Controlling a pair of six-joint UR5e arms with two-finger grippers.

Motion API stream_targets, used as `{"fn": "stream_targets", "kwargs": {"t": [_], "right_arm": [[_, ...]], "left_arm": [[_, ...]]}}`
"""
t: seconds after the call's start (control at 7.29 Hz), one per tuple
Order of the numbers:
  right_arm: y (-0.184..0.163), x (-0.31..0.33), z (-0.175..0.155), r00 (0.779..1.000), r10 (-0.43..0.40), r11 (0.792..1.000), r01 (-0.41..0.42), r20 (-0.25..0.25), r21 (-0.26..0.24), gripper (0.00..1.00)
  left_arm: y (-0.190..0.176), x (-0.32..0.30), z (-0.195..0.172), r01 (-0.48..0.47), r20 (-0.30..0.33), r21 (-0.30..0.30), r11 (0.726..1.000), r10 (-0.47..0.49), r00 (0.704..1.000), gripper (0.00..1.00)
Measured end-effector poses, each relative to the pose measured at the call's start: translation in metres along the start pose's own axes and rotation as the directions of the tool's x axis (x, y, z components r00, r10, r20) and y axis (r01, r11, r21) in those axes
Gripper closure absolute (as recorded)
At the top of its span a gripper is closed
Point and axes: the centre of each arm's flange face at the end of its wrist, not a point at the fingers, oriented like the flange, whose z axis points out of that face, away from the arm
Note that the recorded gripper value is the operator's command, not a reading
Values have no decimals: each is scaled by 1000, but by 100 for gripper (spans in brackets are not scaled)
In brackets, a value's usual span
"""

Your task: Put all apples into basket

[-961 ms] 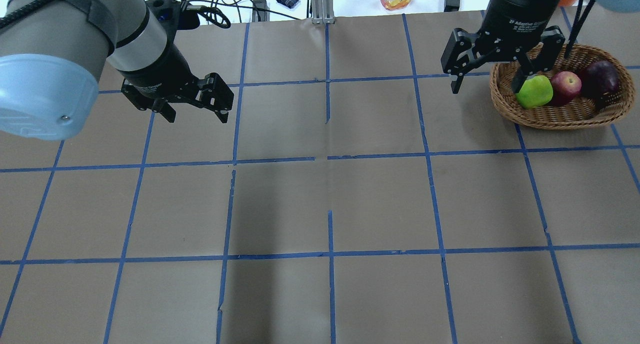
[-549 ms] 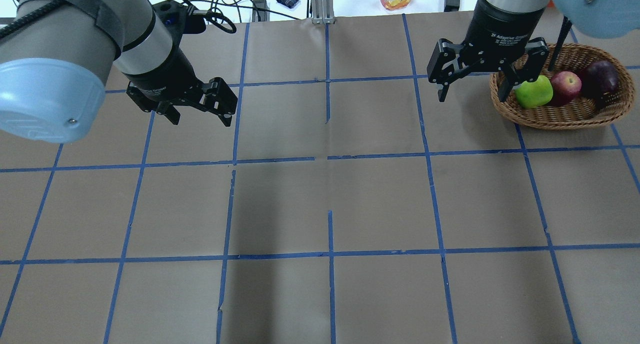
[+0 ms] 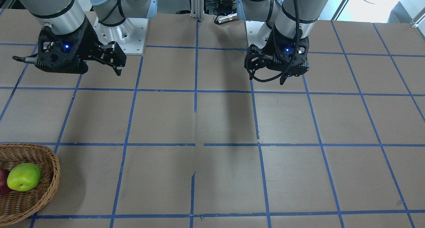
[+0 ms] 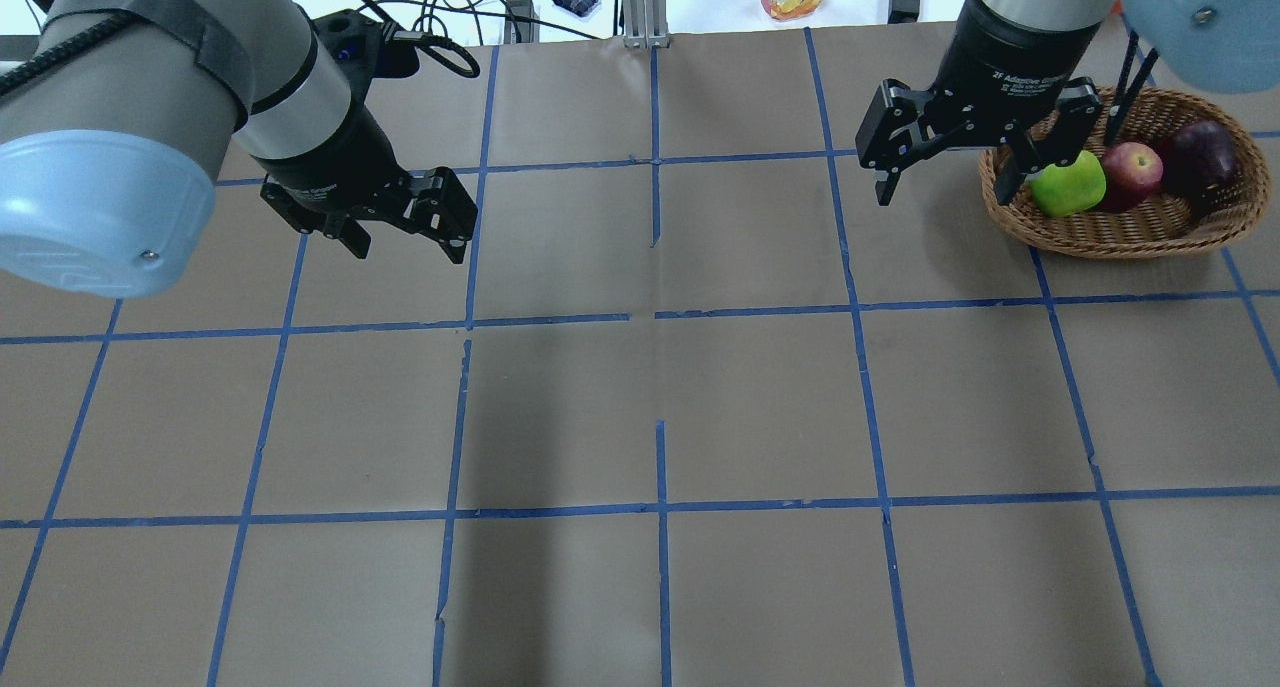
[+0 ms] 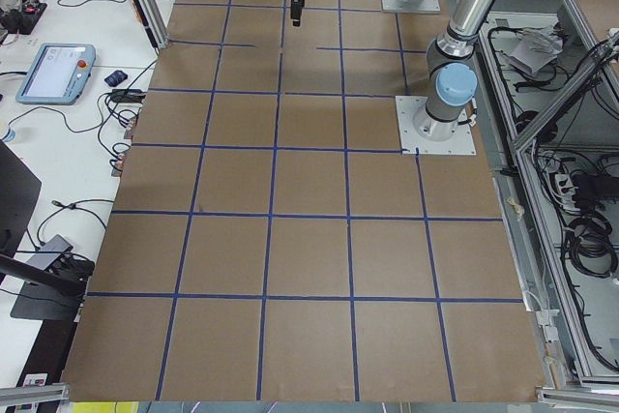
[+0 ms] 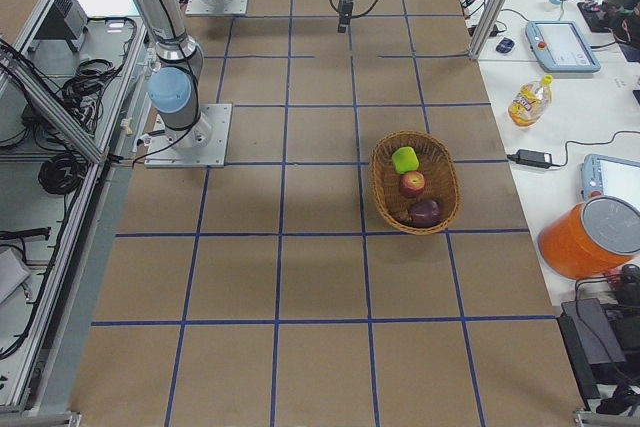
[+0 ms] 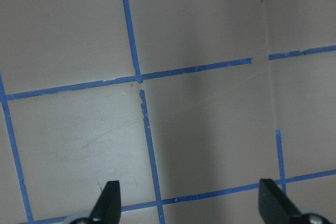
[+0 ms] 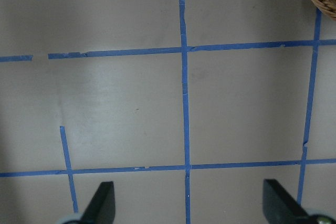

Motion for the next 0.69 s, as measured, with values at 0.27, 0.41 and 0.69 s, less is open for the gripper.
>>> {"fn": "stream_targets", "kwargs": {"t": [0.27, 0.41, 0.69], "right_arm": [[3, 1, -3, 1000, 2, 1000, -1, -6, 7, 0], [5, 0, -5, 1000, 0, 1000, 0, -9, 9, 0], [7, 0, -5, 1000, -3, 1000, 3, -11, 5, 0]], "left_arm": [[2, 5, 2, -20, -2, -2, 1000, 20, 1000, 19], [3, 7, 1, -30, -3, 0, 1000, 30, 1000, 19], [6, 9, -2, -42, -1, 2, 999, 42, 999, 19]]}}
